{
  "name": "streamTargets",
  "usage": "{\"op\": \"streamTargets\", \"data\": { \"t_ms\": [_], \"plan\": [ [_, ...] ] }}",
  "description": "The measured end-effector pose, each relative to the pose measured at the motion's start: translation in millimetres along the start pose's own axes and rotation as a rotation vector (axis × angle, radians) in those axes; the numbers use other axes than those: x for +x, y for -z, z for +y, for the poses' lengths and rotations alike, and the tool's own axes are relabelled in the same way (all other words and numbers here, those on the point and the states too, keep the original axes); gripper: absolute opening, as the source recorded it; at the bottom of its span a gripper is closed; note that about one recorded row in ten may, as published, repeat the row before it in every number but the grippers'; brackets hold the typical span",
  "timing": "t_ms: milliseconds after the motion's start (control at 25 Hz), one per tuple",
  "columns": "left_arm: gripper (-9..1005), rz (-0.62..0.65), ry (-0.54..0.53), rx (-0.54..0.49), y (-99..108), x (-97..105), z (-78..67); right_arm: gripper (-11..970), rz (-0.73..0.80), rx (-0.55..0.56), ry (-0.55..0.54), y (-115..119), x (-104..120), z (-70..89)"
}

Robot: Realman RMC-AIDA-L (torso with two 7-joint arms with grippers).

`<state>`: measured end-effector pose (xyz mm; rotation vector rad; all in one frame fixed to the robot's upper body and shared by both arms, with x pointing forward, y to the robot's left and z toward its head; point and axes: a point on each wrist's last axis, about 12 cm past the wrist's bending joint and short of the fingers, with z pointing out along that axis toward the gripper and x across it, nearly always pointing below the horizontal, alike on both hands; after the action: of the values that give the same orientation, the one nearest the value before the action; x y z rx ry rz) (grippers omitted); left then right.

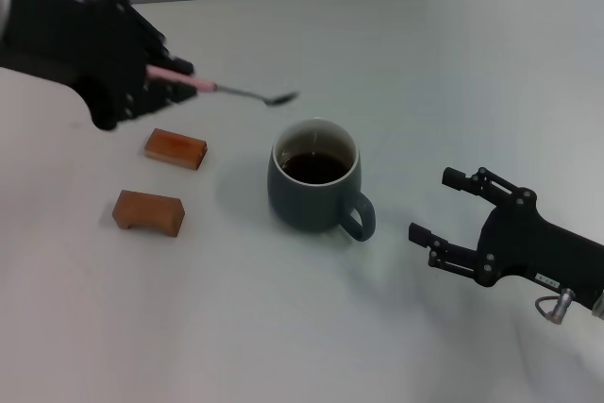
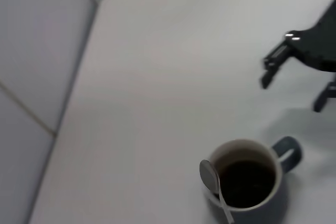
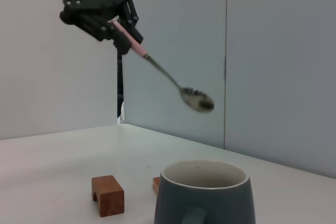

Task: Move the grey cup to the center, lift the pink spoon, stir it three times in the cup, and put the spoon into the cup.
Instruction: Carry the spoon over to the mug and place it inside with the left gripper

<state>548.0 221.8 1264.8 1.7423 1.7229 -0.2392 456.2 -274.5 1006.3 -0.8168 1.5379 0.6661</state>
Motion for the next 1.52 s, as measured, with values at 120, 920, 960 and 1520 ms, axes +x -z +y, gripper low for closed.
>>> {"op": "streamTargets", "data": {
  "t_ms": [120,920,960,1520],
  "plan": [
    [132,0.019,-0.059,0.055,-12,-13,-5.7,841,-0.001,0.0,-0.002,0,0,0.5],
    [132,0.14,-0.118,0.105,-58,-22,9.6,841,-0.012,-0.006,-0.01,-1,0,3.4],
    [132,0.15,-0.115,0.109,-61,-20,10.9,841,-0.012,-0.006,-0.011,0,0,3.6],
    [132,0.196,-0.136,0.131,-95,-22,18.6,841,-0.01,-0.011,-0.015,1,1,5.5]
  ]
}}
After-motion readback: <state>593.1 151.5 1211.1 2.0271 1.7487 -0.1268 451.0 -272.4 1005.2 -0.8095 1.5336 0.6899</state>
